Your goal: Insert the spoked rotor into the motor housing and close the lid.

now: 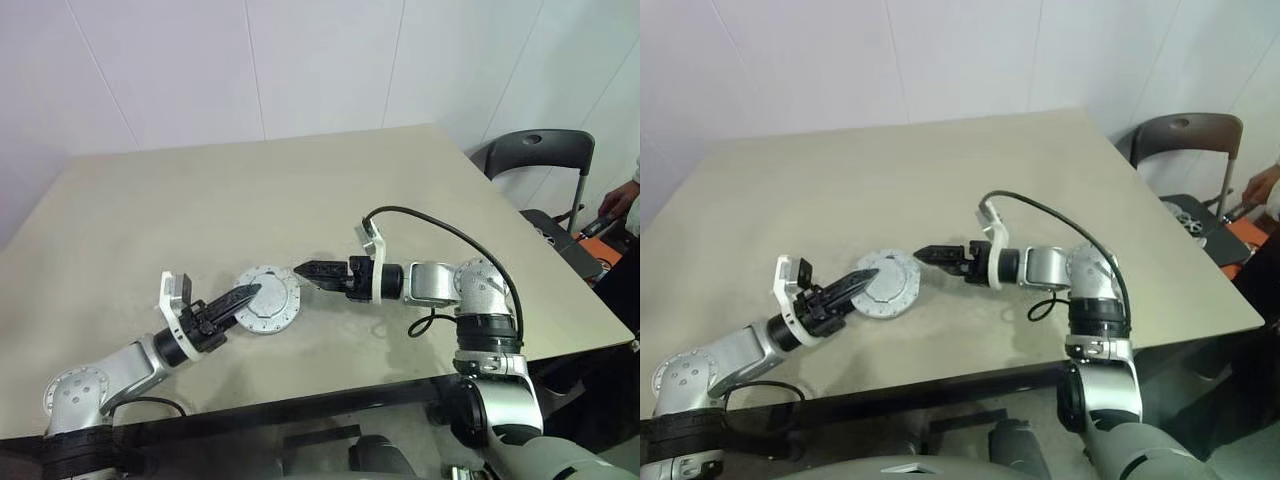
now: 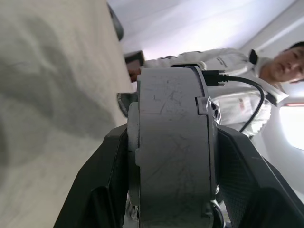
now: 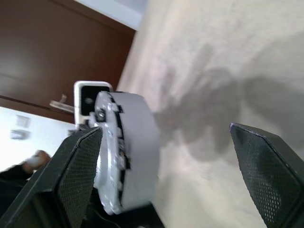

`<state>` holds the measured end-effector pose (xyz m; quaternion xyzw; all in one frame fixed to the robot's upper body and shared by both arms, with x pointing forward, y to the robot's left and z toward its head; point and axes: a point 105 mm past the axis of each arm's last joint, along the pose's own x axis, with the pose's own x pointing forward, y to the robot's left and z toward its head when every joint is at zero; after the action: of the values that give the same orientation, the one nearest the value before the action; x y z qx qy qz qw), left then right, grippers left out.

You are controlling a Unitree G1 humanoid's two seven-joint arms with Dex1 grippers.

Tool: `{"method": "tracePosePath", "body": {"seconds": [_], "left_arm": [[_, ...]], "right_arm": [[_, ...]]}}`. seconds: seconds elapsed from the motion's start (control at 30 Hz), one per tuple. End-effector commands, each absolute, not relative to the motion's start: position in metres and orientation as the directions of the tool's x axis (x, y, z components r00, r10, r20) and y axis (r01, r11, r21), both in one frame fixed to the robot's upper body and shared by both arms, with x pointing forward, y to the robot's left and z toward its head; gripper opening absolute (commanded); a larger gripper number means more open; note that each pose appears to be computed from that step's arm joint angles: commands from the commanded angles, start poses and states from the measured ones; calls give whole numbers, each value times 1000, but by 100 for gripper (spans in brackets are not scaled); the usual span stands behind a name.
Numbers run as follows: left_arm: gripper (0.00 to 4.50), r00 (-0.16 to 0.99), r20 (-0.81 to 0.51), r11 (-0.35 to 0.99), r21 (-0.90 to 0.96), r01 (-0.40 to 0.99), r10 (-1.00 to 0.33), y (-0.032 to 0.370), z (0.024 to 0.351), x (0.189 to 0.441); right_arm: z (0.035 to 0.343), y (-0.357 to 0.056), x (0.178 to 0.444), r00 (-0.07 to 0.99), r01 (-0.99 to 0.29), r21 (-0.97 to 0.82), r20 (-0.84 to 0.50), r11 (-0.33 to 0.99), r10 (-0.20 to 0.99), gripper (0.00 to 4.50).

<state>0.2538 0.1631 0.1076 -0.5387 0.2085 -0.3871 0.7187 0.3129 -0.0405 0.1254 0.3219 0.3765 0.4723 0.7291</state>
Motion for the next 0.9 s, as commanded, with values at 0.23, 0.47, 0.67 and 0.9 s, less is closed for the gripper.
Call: {"method": "tracePosePath", "body": {"seconds": [0.23,0.47,0.67,0.9], "left_arm": [[222,797,173,201,-917,345,-579,210,134,255],[222,931,52,259,-953,154,-362,247,118,261],[222,971,-9,244,-968,51,-238,260,107,263],[222,992,-25,215,-977,2,-122,272,109,267]], "right_arm": [[148,-50,311,271,-837,398,-294,375,917,450],[153,-48,313,266,-957,47,-243,285,933,450],[142,-50,314,255,-967,-59,-278,249,926,450],[137,-51,313,242,-970,-52,-285,237,927,450]]}}
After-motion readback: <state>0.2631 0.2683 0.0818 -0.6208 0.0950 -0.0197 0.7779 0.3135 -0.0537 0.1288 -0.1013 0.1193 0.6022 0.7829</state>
